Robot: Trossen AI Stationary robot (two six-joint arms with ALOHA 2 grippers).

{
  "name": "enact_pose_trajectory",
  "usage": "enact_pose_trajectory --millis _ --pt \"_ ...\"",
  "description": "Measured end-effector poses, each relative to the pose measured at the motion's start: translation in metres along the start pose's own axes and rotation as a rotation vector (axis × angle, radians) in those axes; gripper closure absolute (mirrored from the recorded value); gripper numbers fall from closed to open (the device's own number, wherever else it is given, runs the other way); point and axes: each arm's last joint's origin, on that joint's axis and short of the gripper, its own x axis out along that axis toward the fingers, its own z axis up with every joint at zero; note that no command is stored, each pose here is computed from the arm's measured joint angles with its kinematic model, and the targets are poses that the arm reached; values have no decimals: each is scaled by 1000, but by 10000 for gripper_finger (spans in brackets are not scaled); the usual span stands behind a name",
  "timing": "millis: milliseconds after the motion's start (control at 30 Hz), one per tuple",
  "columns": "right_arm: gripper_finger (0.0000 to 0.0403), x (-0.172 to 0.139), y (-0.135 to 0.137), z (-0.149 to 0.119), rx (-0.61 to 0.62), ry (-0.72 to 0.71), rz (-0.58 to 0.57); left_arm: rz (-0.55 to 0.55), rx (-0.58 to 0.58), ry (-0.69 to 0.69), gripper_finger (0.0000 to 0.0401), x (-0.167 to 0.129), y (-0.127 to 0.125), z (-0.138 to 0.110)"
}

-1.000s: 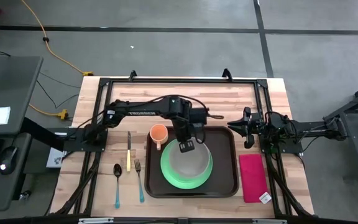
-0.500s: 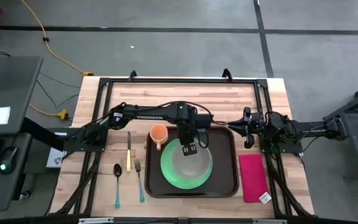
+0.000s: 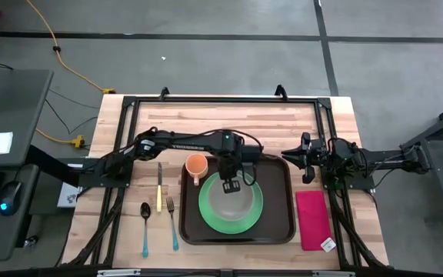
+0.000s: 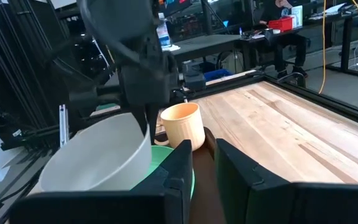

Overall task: Set up tray
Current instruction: Put the gray bowl on top of the green plate

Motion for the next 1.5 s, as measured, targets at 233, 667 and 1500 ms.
enact_pose_trajectory --millis 233,667,1500 --pt "353 0 0 0 0 0 -3 4 3 21 385 11 1 -1" --pt "356 0 0 0 0 0 -3 -15 11 -25 385 17 -2 4" --pt "350 0 0 0 8 2 -4 1 26 -7 385 23 -4 4"
